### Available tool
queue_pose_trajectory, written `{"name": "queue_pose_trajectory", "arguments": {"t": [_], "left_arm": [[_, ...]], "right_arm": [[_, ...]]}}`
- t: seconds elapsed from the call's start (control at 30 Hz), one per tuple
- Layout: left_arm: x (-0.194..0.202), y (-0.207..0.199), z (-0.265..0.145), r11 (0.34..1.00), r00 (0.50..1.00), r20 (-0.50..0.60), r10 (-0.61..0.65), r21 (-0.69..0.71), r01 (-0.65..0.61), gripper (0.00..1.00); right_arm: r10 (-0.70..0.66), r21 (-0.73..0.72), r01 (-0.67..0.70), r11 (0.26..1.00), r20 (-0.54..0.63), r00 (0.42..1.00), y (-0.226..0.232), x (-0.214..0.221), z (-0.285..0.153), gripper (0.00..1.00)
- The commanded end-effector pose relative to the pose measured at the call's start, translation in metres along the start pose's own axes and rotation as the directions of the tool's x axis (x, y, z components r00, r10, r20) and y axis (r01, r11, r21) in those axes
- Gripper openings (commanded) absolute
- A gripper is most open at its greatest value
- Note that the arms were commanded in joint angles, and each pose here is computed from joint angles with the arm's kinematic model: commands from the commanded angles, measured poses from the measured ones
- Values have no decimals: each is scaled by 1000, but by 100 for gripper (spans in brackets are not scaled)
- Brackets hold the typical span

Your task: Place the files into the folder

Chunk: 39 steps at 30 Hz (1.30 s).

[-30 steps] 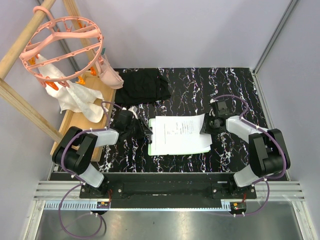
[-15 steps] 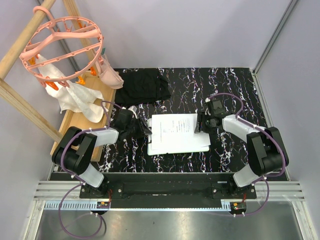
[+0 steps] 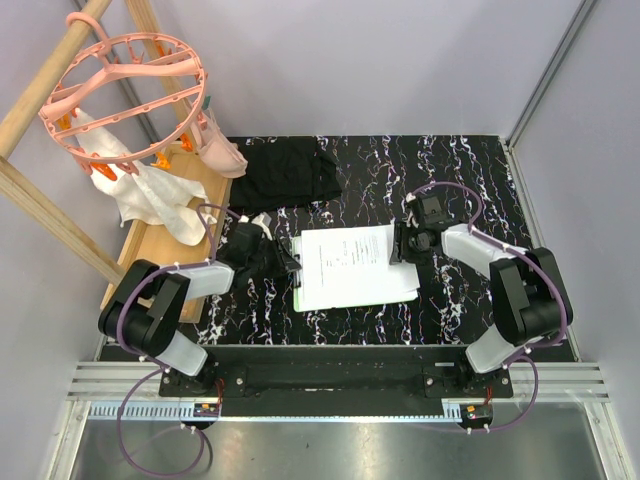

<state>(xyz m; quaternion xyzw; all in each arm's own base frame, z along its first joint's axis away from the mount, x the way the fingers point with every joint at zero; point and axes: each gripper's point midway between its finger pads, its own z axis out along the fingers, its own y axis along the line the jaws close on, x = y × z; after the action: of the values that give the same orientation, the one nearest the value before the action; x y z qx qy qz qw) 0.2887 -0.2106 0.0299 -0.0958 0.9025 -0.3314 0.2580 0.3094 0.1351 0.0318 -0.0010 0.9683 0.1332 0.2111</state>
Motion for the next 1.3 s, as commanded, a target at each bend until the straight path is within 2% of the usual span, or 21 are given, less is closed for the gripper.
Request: {"name": "queue_pose_trajectory", "arguments": {"t": [0.0, 0.2, 0.37, 0.83, 1.0, 1.27], "left_arm": [[-24, -50, -8, 978, 992, 104, 77, 186, -95, 0], [-25, -52, -5, 980, 993, 96, 65, 183, -81, 0], [-26, -56, -5, 983, 995, 88, 42, 177, -57, 0], [-28, -56, -7, 985, 987, 136, 85, 135, -104, 0], [-26, -61, -6, 979, 979, 162, 126, 139, -149, 0], [-21, -66, -1, 979, 988, 133, 77, 179, -101, 0]], "right_arm": [[-59, -123, 60, 991, 12, 998, 35, -10, -1, 53], [-96, -125, 97, 987, 11, 995, 44, -11, 2, 53], [-113, -115, 113, 987, 3, 994, 51, -5, 6, 57], [-132, -109, 134, 985, 22, 991, 68, -10, 7, 65], [-137, -140, 139, 980, 30, 990, 80, -13, 4, 70], [-125, -203, 127, 971, 22, 992, 93, -12, 5, 80]]}}
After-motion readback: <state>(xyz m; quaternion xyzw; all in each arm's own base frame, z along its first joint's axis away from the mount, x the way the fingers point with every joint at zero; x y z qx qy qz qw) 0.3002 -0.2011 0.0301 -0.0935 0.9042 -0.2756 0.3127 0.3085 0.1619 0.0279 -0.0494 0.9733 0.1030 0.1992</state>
